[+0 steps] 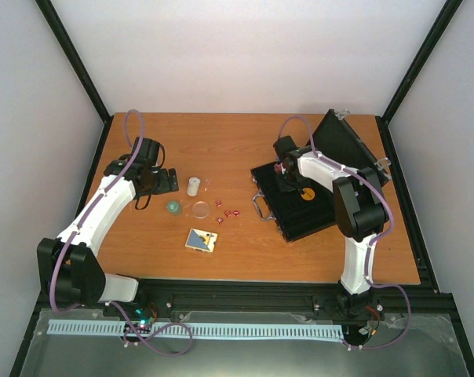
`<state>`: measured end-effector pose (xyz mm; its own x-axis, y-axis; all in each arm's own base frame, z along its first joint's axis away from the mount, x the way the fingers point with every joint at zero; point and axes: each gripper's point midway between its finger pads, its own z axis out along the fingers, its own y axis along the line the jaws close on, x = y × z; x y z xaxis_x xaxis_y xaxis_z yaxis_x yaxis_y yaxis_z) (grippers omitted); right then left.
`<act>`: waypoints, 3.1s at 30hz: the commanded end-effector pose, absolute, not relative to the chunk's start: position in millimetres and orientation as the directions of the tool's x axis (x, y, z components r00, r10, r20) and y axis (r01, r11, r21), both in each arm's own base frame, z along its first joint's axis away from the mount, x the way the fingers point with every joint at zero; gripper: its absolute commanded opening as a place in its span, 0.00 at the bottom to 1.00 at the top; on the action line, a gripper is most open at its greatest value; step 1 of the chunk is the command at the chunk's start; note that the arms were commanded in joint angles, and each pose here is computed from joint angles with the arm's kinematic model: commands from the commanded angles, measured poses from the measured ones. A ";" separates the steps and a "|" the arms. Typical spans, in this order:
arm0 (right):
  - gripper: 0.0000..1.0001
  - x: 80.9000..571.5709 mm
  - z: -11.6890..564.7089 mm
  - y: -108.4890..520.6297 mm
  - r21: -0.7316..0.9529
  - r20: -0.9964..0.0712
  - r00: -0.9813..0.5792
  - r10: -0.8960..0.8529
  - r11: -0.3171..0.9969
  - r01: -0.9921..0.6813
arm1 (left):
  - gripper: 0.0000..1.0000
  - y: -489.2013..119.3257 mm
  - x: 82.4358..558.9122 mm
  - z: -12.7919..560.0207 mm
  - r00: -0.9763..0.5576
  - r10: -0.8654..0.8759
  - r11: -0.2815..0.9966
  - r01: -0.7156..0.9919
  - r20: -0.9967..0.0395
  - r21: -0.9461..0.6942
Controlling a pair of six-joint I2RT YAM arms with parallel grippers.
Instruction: Pack up texas hold em set
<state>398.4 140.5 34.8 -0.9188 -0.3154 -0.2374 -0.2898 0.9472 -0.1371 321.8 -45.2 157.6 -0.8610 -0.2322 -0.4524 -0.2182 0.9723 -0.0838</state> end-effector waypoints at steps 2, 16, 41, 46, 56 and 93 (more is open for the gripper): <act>0.21 410.7 24.6 131.6 -0.174 -0.263 -0.918 -0.298 0.950 -0.259 | 1.00 -45.3 329.2 166.6 -0.845 -0.235 0.972 -0.217 -0.480 -0.094; 0.42 406.3 53.7 136.7 -0.138 -0.304 -0.900 -0.312 0.949 -0.282 | 1.00 -46.0 328.0 164.2 -0.847 -0.238 0.971 -0.218 -0.475 -0.099; 0.47 397.7 53.0 164.9 0.027 -0.276 -0.912 -0.303 0.946 -0.322 | 1.00 -46.3 328.4 163.9 -0.849 -0.232 0.972 -0.212 -0.475 -0.097; 0.47 396.4 37.3 161.0 0.008 -0.244 -0.921 -0.304 0.949 -0.315 | 1.00 -45.6 327.8 163.5 -0.850 -0.229 0.973 -0.211 -0.475 -0.091; 0.47 387.7 42.2 190.0 0.180 -0.256 -0.924 -0.284 0.925 -0.335 | 1.00 -45.4 328.2 161.5 -0.851 -0.230 0.973 -0.213 -0.472 -0.089; 0.48 377.3 34.4 180.2 0.111 -0.201 -0.930 -0.308 0.936 -0.334 | 1.00 -48.6 335.3 148.7 -0.870 -0.231 0.973 -0.216 -0.436 -0.084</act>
<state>379.3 181.2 49.3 -0.9227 -0.3014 -0.2403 -0.3374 0.9330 0.1250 324.7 -47.9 138.1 -0.8855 -0.2278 -0.4051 -0.2174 0.9734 -0.0722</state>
